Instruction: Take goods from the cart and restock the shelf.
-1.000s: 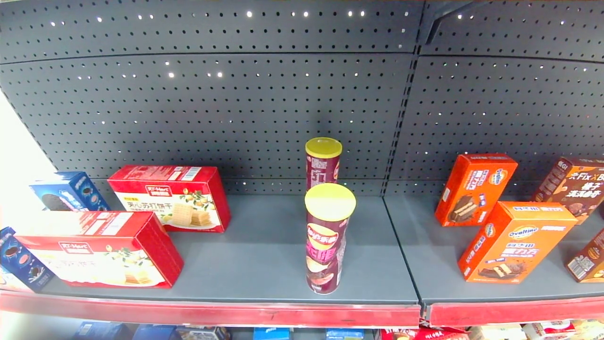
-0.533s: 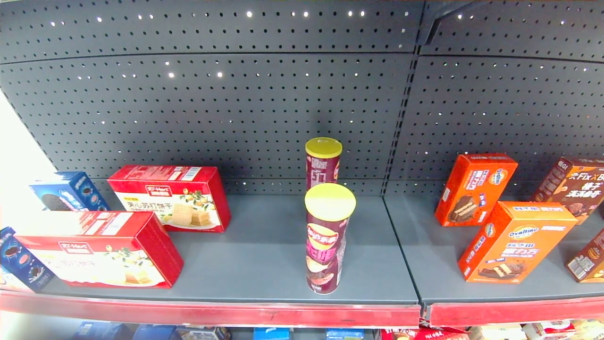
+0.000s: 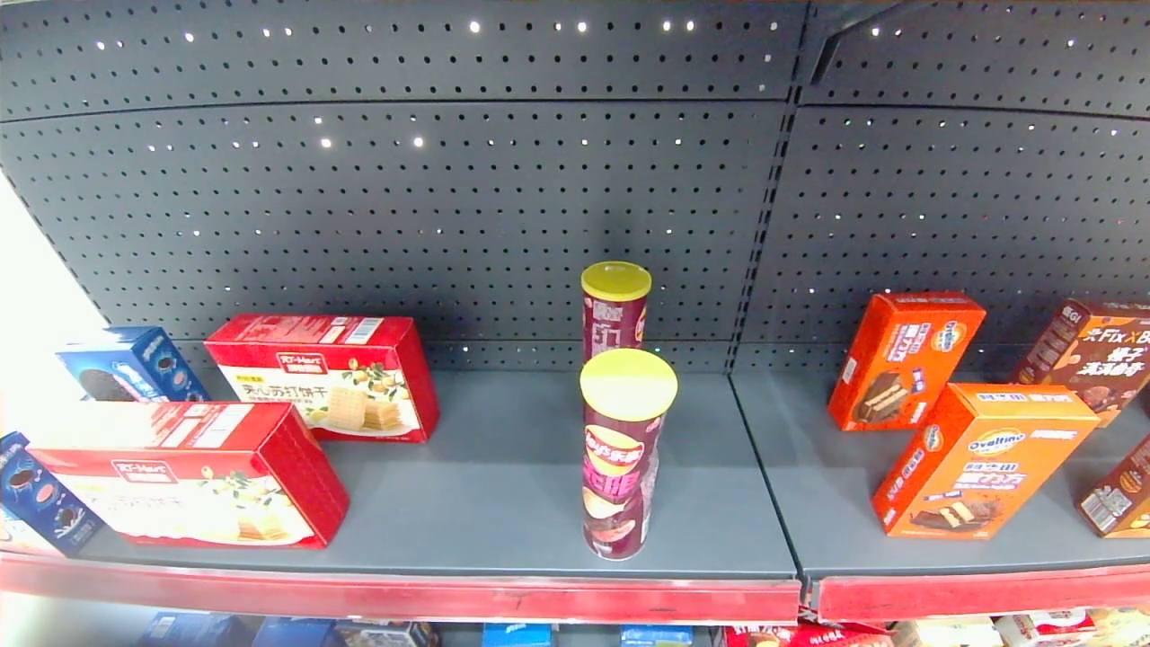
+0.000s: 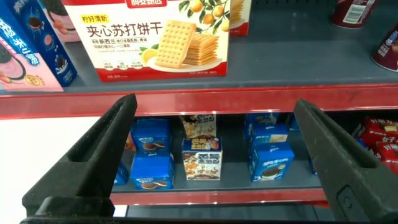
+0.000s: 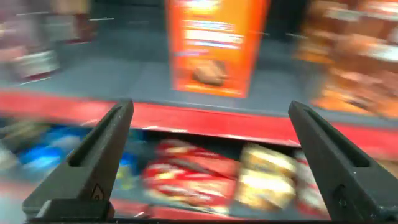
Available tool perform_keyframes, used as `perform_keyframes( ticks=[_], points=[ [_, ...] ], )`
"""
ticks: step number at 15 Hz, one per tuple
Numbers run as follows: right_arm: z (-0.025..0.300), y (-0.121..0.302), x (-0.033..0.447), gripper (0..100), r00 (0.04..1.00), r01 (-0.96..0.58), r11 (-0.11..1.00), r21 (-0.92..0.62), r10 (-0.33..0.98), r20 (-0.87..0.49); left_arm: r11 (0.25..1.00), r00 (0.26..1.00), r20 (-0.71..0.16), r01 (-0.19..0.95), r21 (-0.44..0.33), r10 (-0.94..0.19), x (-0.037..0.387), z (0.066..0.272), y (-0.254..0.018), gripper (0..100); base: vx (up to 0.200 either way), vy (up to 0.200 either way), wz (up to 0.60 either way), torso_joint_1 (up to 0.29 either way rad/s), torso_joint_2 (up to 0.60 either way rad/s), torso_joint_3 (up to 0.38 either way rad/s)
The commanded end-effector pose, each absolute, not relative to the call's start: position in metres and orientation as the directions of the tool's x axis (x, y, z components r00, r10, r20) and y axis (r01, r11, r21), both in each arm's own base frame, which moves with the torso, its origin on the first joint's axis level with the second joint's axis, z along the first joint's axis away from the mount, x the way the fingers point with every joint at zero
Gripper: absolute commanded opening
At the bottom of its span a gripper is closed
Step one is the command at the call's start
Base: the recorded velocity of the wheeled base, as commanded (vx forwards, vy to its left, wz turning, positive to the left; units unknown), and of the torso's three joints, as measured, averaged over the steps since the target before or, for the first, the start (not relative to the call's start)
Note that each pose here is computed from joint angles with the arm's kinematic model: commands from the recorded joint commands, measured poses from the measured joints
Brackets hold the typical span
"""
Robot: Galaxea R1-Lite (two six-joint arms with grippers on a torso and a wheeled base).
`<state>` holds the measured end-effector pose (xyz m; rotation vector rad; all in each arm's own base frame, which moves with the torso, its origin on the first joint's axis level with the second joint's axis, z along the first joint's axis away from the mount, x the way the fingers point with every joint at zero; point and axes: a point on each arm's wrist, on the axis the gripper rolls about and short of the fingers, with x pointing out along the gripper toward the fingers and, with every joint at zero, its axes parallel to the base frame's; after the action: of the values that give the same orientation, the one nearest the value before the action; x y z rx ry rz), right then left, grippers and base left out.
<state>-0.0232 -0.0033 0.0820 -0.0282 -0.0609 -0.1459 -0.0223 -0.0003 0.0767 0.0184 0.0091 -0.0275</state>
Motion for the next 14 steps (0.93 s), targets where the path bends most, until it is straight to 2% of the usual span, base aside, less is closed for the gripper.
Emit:
perform_keyframes(
  ticks=[1, 2, 3, 14],
  points=[
    [0.0819, -0.0044, -0.0234, 100, 0.980, 0.191, 0.982, 0.000, -0.191, 0.062, 0.999, 1.000, -0.011, 0.028, 0.020, -0.028, -0.0222, 0.0767, -0.0003, 100, 0.000, 0.000, 0.00, 0.000, 0.00, 0.000],
    [0.0822, -0.0022, -0.0231, 100, 0.993, 0.097, 0.995, -0.003, -0.096, 0.066, 0.999, 1.000, -0.011, 0.028, 0.018, -0.028, -0.0222, 0.0767, -0.0003, 100, 0.000, 0.000, 0.00, 0.000, 0.00, 0.000],
    [0.0761, 0.0003, -0.0228, 100, 1.000, -0.021, 1.000, -0.009, 0.021, 0.006, 0.999, 1.000, -0.012, 0.028, 0.018, -0.028, -0.0222, 0.0766, -0.0003, 100, 0.000, 0.000, 0.00, 0.000, 0.00, 0.000],
    [0.0760, 0.0004, -0.0228, 100, 1.000, -0.023, 1.000, -0.008, 0.023, 0.005, 0.999, 1.000, -0.011, 0.028, 0.018, -0.028, -0.0222, 0.0767, -0.0003, 100, 0.000, 0.000, 0.00, 0.000, 0.00, 0.000]
  ],
)
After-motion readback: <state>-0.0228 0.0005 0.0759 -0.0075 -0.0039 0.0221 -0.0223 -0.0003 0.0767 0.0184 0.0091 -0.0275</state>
